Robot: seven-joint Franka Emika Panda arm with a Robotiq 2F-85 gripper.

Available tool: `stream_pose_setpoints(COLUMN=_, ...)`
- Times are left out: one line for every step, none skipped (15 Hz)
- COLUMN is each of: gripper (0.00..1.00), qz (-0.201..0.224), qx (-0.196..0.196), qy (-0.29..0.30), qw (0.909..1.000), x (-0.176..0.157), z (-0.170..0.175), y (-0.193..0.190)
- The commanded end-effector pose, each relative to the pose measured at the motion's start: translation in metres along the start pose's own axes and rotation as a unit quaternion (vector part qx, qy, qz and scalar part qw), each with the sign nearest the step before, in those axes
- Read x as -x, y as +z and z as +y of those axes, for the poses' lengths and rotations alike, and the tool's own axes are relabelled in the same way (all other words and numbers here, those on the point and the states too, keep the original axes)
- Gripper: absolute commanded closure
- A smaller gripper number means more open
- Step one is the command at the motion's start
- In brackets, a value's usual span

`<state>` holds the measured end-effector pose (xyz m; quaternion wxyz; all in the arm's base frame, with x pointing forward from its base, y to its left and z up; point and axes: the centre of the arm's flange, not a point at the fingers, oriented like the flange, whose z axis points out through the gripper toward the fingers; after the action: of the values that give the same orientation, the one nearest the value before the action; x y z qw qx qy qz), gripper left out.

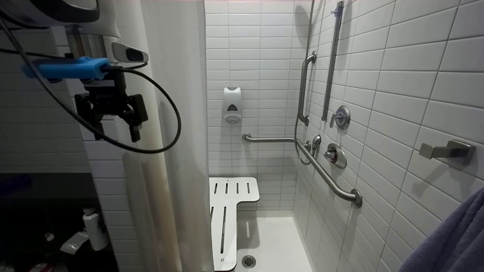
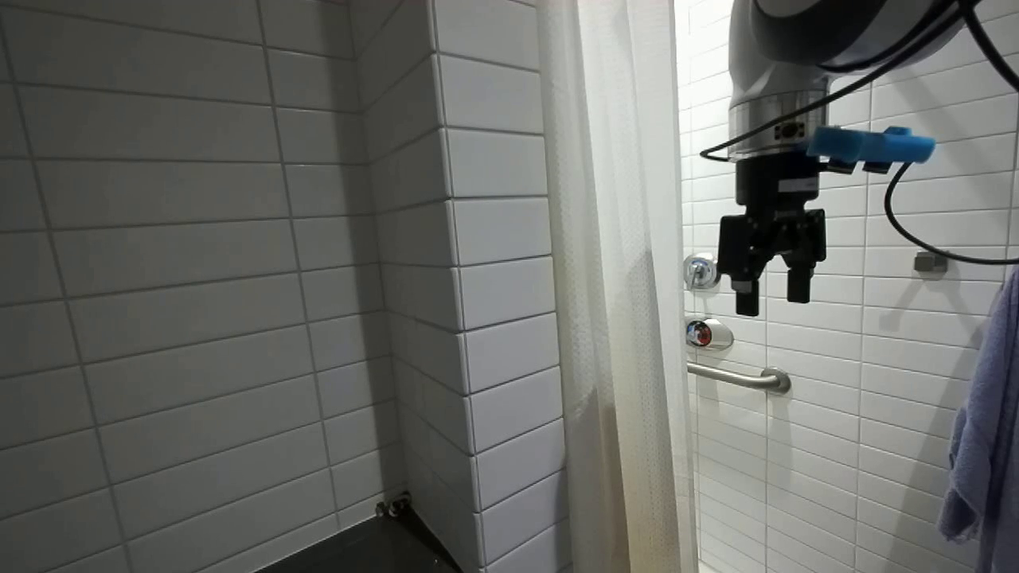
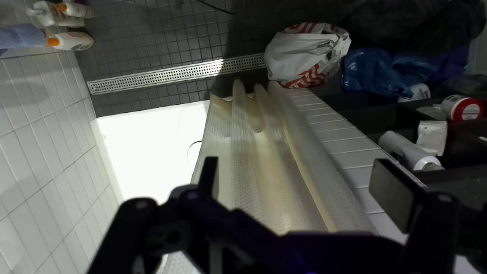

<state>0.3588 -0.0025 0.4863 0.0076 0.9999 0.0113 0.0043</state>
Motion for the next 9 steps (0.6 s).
stream_pose_setpoints(gripper=0.00, qz=0.004, qx=0.025, qy=0.015, qw=0.9996, x=0.004, z=0.010, y=-0.001)
stream_pose_setpoints(gripper=0.00, qz=0.006, qx=0.034, qy=0.020, qw=0.9992, x=0.004, z=0.015, y=-0.003)
stream_pose_setpoints(gripper=0.00, qz=0.008, qx=0.044, qy=0.024, qw=0.9987, x=0.005, z=0.019, y=-0.004)
stream_pose_setpoints(gripper=0.00, qz=0.012, qx=0.059, qy=0.028, qw=0.9978, x=0.006, z=0.024, y=-0.007)
stream_pose_setpoints(gripper=0.00, qz=0.017, qx=0.072, qy=0.030, qw=0.9968, x=0.007, z=0.029, y=-0.010)
stream_pose_setpoints(gripper=0.00, qz=0.024, qx=0.087, qy=0.029, qw=0.9955, x=0.007, z=0.033, y=-0.013)
stream_pose_setpoints(gripper=0.00, qz=0.029, qx=0.099, qy=0.027, qw=0.9943, x=0.007, z=0.036, y=-0.015)
stream_pose_setpoints(gripper=0.00, qz=0.036, qx=0.112, qy=0.023, qw=0.9928, x=0.007, z=0.038, y=-0.018)
stream_pose_setpoints(gripper=0.00, qz=0.044, qx=0.124, qy=0.017, qw=0.9912, x=0.007, z=0.039, y=-0.020)
